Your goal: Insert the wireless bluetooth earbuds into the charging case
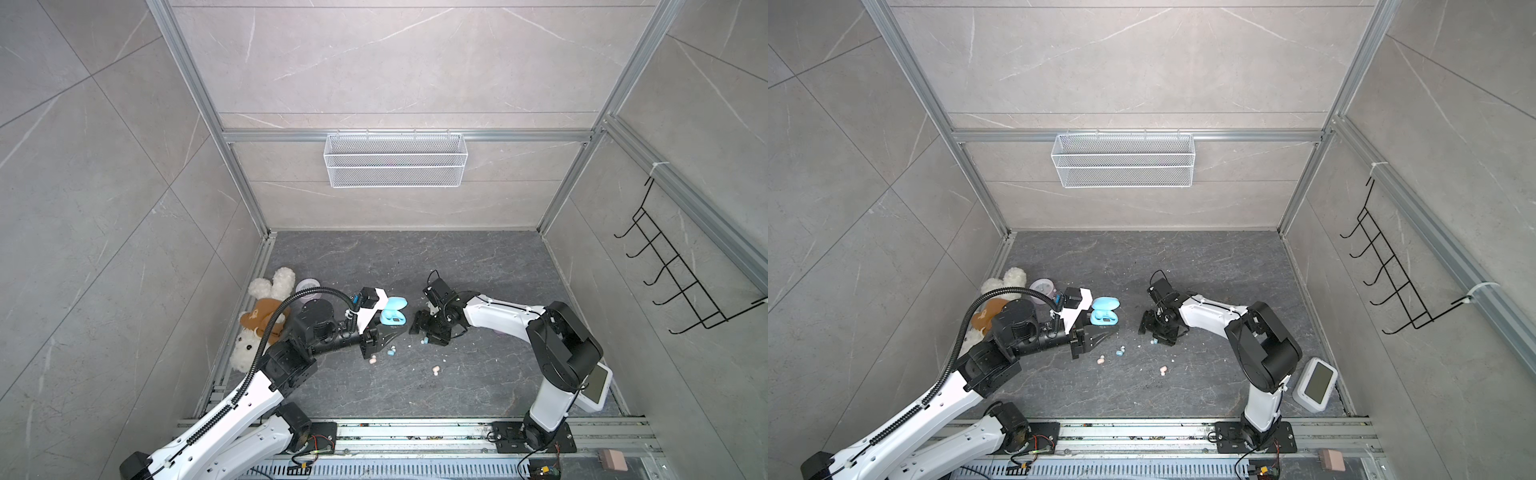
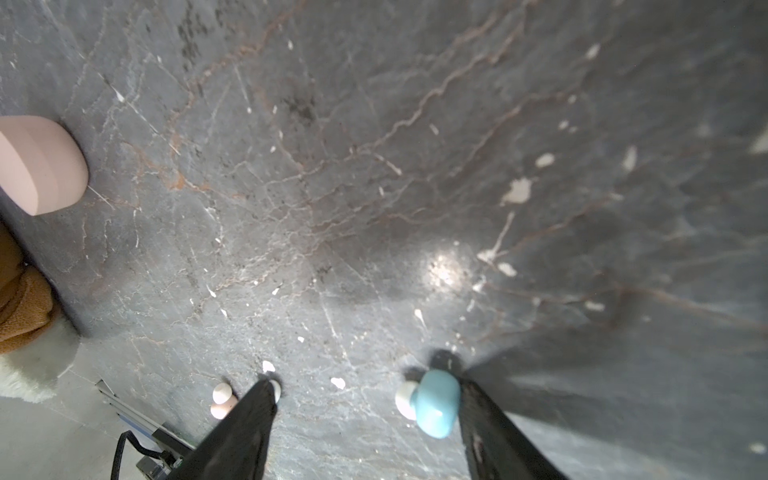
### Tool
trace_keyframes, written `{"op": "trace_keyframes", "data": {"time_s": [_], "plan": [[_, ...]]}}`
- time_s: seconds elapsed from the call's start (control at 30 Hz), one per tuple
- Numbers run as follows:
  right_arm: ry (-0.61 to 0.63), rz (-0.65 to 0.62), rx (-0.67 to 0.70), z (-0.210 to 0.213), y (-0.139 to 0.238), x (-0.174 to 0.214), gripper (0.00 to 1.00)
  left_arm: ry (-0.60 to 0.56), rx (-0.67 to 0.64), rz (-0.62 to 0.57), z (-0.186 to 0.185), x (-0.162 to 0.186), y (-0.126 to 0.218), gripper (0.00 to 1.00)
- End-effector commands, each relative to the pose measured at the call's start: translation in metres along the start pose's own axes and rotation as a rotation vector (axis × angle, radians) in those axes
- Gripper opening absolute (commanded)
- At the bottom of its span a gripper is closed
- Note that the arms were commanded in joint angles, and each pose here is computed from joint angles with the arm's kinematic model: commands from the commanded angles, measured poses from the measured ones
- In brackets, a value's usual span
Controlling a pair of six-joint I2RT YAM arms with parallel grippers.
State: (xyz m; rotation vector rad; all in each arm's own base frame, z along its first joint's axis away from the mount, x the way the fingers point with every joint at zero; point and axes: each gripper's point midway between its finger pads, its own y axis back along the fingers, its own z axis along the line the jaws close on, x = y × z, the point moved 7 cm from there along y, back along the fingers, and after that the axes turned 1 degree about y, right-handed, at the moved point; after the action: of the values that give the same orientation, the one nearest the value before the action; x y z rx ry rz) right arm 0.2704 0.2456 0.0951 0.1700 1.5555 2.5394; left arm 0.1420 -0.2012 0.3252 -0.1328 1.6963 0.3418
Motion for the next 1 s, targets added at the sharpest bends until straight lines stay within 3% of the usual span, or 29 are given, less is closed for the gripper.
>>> {"op": "trace_keyframes", "data": {"time_s": [0.0,0.97], "plan": [[-0.002,0.002,-0.024,0.005,0.006,0.001,0.72,-0.032,-0.007,-0.024,0.001,-0.006,0.002,0.27],[0.027,0.017,-0.074,0.029,0.008,-0.003,0.71,-0.033,-0.011,-0.021,0.002,-0.003,0.003,0.27]]}}
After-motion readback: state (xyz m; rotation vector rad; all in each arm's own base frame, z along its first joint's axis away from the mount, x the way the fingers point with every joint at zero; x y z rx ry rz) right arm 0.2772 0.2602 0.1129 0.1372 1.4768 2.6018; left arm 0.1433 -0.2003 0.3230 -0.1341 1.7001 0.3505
